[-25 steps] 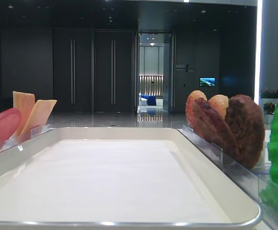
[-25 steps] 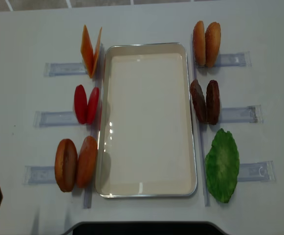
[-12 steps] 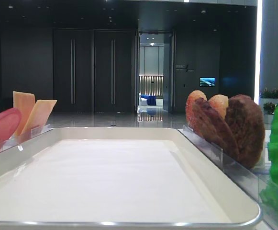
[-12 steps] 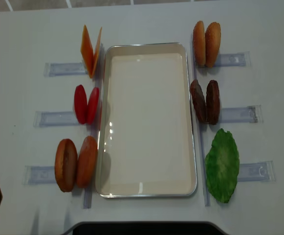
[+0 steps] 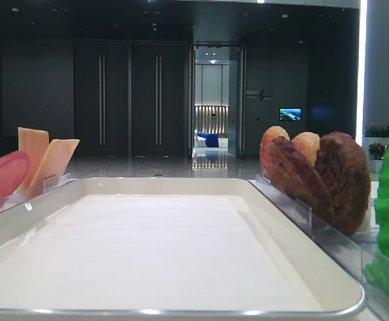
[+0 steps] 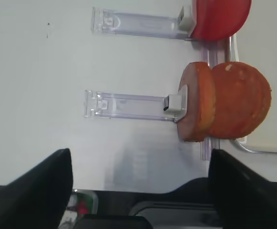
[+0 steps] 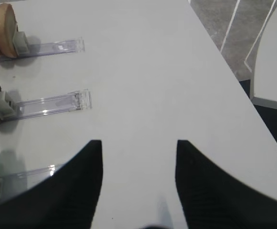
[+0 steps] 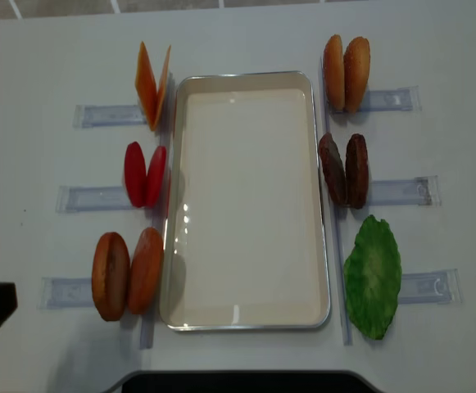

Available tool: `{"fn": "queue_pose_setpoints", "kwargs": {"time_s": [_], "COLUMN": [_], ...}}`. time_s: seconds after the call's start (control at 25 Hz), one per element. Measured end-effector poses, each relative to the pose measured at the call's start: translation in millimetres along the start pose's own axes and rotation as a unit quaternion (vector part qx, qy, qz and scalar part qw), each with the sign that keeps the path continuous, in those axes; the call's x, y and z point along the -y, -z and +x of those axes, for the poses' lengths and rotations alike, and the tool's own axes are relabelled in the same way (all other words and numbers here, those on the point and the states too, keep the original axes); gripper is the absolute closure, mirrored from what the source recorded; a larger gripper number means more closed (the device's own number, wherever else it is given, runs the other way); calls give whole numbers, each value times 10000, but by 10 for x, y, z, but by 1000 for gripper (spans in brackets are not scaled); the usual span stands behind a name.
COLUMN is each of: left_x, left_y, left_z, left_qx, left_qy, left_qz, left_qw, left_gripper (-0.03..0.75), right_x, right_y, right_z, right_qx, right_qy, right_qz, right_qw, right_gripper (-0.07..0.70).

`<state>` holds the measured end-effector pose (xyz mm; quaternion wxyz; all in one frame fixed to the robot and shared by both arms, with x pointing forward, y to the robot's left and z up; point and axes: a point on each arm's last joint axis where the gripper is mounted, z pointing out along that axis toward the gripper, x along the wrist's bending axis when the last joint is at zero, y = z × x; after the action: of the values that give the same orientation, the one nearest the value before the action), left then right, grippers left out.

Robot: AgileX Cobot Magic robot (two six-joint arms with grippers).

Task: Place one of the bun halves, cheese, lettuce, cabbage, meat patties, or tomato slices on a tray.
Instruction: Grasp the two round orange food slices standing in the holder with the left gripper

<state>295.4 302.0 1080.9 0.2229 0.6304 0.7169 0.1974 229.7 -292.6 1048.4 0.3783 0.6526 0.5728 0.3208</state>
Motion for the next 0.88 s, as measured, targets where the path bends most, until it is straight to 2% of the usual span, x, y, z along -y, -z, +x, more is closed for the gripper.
{"fn": "queue_pose_setpoints", "kwargs": {"time_s": [0.2, 0.28, 0.56, 0.64, 0.8, 0.88], "left_x": [-406, -511, -682, -699, -739, -747], "left_y": [-156, -278, -736, -795, -850, -873], "left_z": [4, 21, 81, 83, 82, 79], "left_qx": [-162, -276, -592, -609, -604, -600], "left_qy": [40, 19, -81, -39, -13, 73], "left_qz": [627, 942, 1977, 2071, 1960, 1983], "left_qw": [9979, 9952, 9784, 9764, 9787, 9783], "left_gripper": [24, 24, 24, 24, 24, 24], "right_x": [0, 0, 0, 0, 0, 0], "right_y": [0, 0, 0, 0, 0, 0], "right_z": [0, 0, 0, 0, 0, 0], "right_qx": [0, 0, 0, 0, 0, 0], "right_qy": [0, 0, 0, 0, 0, 0], "right_qz": [0, 0, 0, 0, 0, 0], "right_qw": [10000, 10000, 10000, 10000, 10000, 10000], "right_gripper": [292, 292, 292, 292, 292, 292]}}
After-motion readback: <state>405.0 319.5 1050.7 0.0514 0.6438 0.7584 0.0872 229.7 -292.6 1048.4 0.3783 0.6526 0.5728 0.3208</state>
